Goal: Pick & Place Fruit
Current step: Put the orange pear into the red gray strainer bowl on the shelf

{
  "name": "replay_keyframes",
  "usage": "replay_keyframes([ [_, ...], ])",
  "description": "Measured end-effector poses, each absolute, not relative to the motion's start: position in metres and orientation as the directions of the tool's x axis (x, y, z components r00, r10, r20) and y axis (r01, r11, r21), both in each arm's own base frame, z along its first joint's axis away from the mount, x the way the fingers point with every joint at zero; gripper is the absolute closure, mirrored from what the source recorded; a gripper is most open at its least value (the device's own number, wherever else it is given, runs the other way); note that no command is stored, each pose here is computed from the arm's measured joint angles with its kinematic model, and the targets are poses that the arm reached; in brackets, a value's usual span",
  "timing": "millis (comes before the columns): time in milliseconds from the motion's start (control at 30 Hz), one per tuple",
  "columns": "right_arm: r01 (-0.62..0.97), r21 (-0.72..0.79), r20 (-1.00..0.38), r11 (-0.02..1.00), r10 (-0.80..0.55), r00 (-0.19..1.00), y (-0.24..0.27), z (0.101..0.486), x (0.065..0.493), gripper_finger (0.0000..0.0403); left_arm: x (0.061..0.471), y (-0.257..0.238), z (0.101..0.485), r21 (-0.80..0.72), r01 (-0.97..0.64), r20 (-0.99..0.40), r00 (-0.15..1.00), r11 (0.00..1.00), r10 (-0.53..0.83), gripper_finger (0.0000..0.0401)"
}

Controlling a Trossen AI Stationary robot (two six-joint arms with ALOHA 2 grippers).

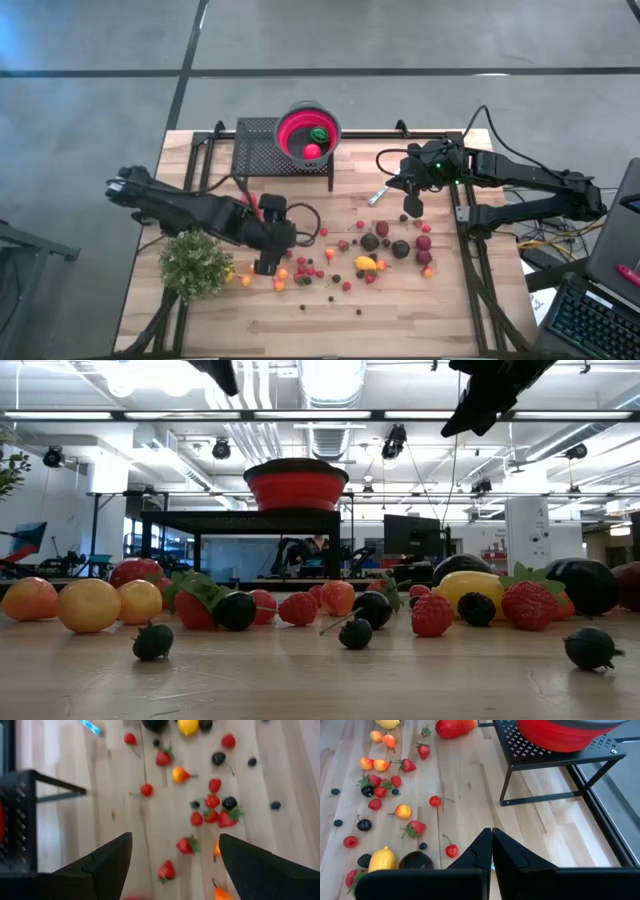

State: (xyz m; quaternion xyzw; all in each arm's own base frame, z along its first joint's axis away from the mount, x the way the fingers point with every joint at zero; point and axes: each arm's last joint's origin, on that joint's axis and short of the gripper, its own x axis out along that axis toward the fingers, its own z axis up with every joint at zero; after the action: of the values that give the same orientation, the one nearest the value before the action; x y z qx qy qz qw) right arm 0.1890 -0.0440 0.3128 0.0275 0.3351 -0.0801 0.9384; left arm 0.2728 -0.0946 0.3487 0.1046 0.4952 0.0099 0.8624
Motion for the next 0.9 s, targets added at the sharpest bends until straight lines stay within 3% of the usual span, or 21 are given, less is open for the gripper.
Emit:
replay_keyframes([
  [300, 0.169, -0.004, -0.617, 0.986, -0.135, 0.775, -0.044, 0.314, 0.19, 0.0394, 0.264, -0.11, 0.347, 0.176, 0.089, -0.864, 0.491, 0.98, 0.111, 0.011],
  [500, 0.175, 0.005, -0.617, 0.985, -0.135, 0.775, -0.044, 0.314, 0.19, 0.0394, 0.252, -0.106, 0.343, 0.181, 0.011, -0.91, 0.382, 0.983, 0.163, 0.0111],
  [900, 0.18, 0.011, -0.609, 0.984, -0.137, 0.781, -0.044, 0.315, 0.191, 0.0394, 0.259, -0.109, 0.334, 0.17, 0.03, -0.892, 0.43, 0.985, 0.141, 0.0112],
])
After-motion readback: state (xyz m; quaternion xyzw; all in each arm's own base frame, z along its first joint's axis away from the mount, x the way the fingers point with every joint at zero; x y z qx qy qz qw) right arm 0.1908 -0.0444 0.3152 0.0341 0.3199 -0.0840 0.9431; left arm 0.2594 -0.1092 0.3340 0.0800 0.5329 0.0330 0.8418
